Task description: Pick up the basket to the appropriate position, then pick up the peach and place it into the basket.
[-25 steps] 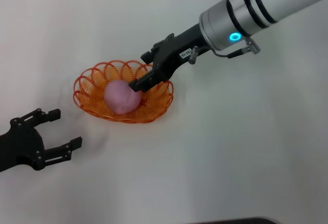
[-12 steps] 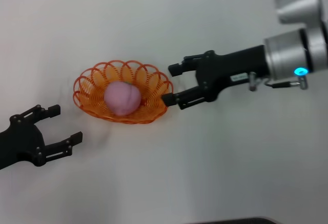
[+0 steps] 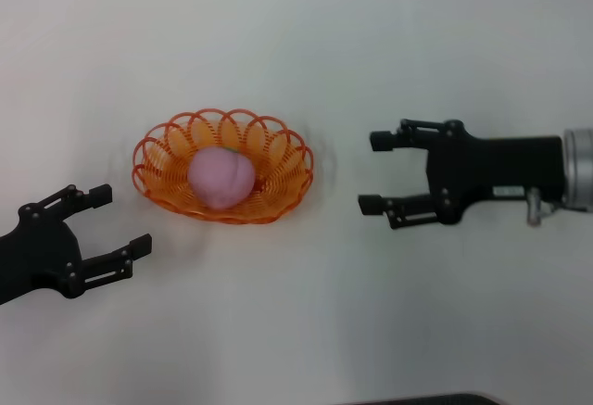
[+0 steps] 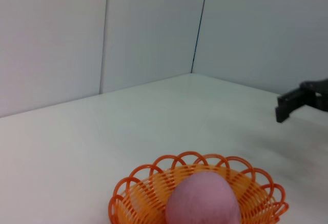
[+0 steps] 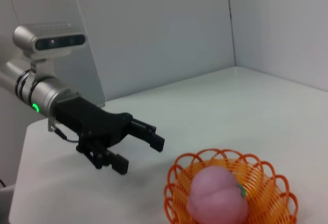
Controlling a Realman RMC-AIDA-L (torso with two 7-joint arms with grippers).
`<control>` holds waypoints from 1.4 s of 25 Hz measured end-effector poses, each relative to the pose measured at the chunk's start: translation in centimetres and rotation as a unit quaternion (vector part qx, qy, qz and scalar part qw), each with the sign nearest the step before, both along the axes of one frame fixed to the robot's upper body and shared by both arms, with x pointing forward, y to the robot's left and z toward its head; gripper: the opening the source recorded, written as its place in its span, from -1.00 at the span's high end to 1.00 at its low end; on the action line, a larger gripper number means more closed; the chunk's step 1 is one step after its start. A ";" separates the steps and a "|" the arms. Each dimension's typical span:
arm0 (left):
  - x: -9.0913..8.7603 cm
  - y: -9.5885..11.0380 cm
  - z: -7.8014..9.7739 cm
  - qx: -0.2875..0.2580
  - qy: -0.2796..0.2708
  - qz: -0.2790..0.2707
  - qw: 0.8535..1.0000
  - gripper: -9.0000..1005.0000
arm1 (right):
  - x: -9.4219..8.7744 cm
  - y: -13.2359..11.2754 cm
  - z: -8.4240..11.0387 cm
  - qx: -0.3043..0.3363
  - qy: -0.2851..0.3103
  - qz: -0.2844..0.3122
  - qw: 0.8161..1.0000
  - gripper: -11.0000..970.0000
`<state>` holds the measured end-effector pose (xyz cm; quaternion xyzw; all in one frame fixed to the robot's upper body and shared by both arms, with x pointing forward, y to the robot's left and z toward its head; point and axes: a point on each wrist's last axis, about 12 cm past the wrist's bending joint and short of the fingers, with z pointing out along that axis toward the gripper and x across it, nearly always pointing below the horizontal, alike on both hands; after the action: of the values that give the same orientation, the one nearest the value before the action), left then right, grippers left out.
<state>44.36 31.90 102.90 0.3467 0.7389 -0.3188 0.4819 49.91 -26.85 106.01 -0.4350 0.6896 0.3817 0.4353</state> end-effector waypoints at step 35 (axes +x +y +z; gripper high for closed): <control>-0.2 -0.3 -0.7 -0.021 0.007 0.027 0.999 -0.75 | -3.9 -1.2 -4.8 0.017 -0.109 -0.094 0.990 -0.86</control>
<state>44.14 31.58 102.18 0.3143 0.7443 -0.3238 0.4924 45.98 -28.01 101.21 -0.3998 0.6696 0.3011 0.5487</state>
